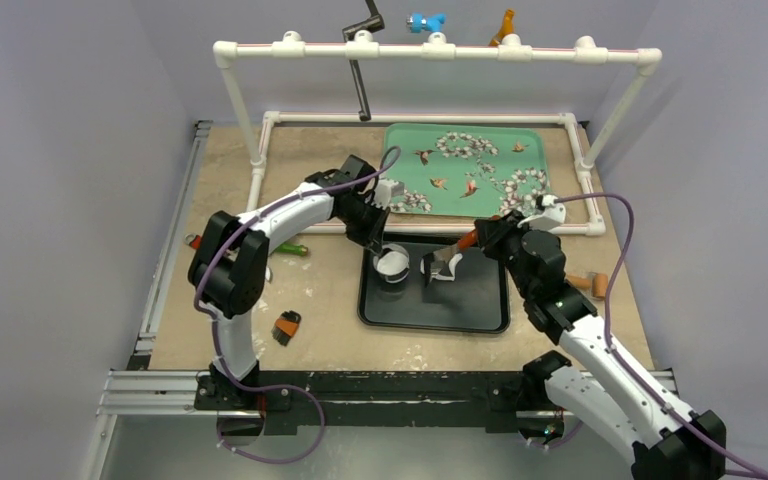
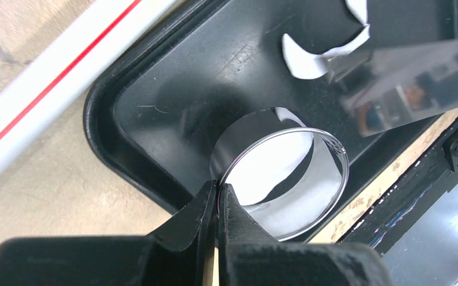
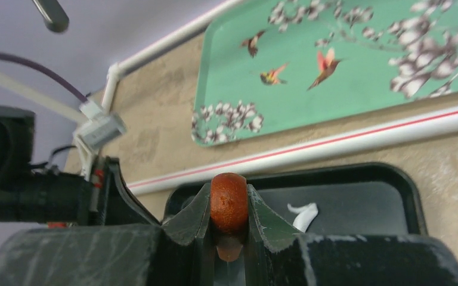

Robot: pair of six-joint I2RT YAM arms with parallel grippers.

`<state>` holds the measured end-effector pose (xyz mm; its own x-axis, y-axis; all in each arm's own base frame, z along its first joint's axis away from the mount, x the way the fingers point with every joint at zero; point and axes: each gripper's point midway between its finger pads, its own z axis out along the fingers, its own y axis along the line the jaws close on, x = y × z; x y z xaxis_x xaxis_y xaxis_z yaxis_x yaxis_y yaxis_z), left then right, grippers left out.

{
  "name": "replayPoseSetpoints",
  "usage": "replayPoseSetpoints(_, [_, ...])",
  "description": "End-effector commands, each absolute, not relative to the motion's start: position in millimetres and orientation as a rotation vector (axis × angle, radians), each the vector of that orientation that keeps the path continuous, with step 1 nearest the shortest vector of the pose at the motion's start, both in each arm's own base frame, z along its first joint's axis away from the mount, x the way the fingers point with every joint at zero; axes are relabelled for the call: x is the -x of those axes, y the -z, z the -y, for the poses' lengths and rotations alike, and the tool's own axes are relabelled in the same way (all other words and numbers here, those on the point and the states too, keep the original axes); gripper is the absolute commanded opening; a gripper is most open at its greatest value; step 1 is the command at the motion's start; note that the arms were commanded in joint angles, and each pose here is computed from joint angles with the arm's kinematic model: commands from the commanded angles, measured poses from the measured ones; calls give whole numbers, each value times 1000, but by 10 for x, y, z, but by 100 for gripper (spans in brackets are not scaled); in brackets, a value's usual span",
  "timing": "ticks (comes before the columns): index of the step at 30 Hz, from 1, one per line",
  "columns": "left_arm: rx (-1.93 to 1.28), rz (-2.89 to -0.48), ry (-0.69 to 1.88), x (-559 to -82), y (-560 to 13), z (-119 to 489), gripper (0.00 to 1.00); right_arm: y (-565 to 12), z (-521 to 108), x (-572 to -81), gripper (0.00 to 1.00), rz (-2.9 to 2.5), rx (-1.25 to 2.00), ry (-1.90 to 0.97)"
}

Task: Roll out the dumpling wrappers from the dough

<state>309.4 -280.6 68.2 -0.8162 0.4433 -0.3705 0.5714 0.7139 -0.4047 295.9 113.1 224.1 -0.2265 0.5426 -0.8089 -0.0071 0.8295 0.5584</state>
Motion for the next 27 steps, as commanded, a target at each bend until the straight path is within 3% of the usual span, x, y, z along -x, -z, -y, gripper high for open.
replayPoseSetpoints(1, [-842,-2483,746,-3186,-1297,2774,0,-2195,-1502,-2925,0,-1765,-378,-783])
replayPoseSetpoints(12, [-836,-2503,887,-2974,-1292,2847,0,-1797,-1699,-2903,0,-1665,-388,-1008])
replayPoseSetpoints(27, [-754,-2622,961,-2921,-777,2935,0,-1374,-1441,-2932,0,-1693,-560,-1020])
